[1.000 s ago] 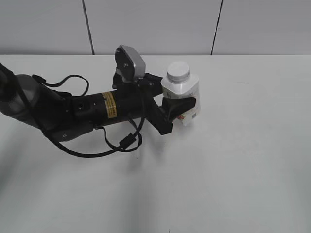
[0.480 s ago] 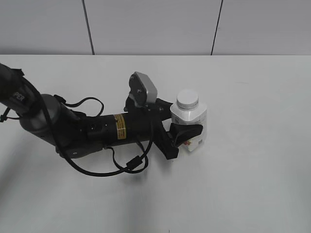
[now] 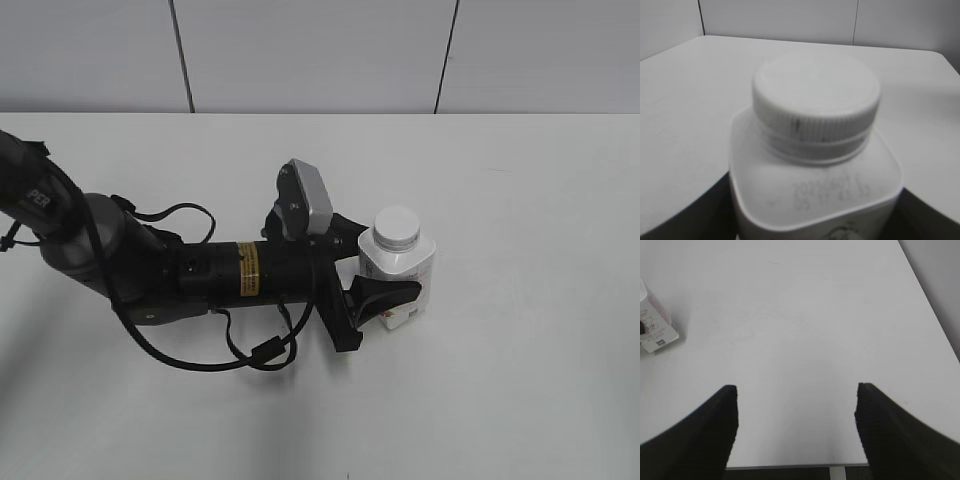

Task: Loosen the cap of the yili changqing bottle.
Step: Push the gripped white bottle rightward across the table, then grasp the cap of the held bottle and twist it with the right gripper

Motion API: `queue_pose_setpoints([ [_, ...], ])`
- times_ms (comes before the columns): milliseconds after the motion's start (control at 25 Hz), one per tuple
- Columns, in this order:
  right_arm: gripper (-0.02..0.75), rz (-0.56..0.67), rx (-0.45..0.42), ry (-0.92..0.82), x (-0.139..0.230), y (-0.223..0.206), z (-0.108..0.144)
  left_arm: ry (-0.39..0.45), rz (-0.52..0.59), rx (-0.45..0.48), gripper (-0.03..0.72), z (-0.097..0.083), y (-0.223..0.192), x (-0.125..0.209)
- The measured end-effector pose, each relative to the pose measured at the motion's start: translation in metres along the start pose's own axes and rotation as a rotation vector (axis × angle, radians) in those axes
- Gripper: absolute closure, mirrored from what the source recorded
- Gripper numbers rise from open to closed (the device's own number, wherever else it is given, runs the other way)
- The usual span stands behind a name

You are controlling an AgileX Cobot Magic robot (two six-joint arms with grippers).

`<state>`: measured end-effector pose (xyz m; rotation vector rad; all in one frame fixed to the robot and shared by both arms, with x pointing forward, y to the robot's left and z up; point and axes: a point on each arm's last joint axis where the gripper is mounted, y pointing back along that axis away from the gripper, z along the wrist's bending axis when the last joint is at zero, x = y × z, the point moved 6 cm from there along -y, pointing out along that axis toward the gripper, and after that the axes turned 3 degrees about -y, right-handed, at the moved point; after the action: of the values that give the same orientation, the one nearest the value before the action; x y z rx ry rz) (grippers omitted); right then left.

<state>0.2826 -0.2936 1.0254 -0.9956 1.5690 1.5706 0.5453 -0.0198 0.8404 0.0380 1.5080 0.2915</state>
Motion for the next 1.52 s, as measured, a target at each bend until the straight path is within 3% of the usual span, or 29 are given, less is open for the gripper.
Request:
queue_pose_setpoints([
  [200,0.16,0.037,-0.002,-0.001,-0.006,-0.003,0.0,-0.003,0.001,0.002,0.239,0.0,0.0,0.0],
  [440,0.16,0.19,-0.008,-0.006,-0.048,-0.022,-0.003,-0.004,0.003,0.001,0.239,0.0,0.0,0.0],
  [720,0.16,0.427,-0.027,0.021,-0.096,-0.073,-0.007,-0.006,0.006,0.004,0.239,-0.001,0.0,0.001],
  [840,0.16,0.603,-0.083,0.089,-0.101,-0.108,-0.006,-0.007,0.045,0.014,0.24,-0.002,0.0,0.007],
  [960,0.16,0.661,-0.155,0.104,-0.112,-0.134,0.001,-0.003,0.082,0.026,0.24,-0.004,0.0,0.012],
  [1120,0.16,0.682,-0.268,0.109,-0.124,-0.161,0.014,0.001,0.087,0.031,0.24,-0.005,0.001,0.013],
  [1280,0.187,0.679,-0.326,0.169,-0.134,-0.174,0.025,0.0,0.087,0.031,0.24,-0.004,0.0,0.013],
  [1520,0.235,0.694,-0.46,0.358,-0.137,-0.189,0.073,0.0,0.087,0.031,0.24,-0.004,0.0,0.013],
])
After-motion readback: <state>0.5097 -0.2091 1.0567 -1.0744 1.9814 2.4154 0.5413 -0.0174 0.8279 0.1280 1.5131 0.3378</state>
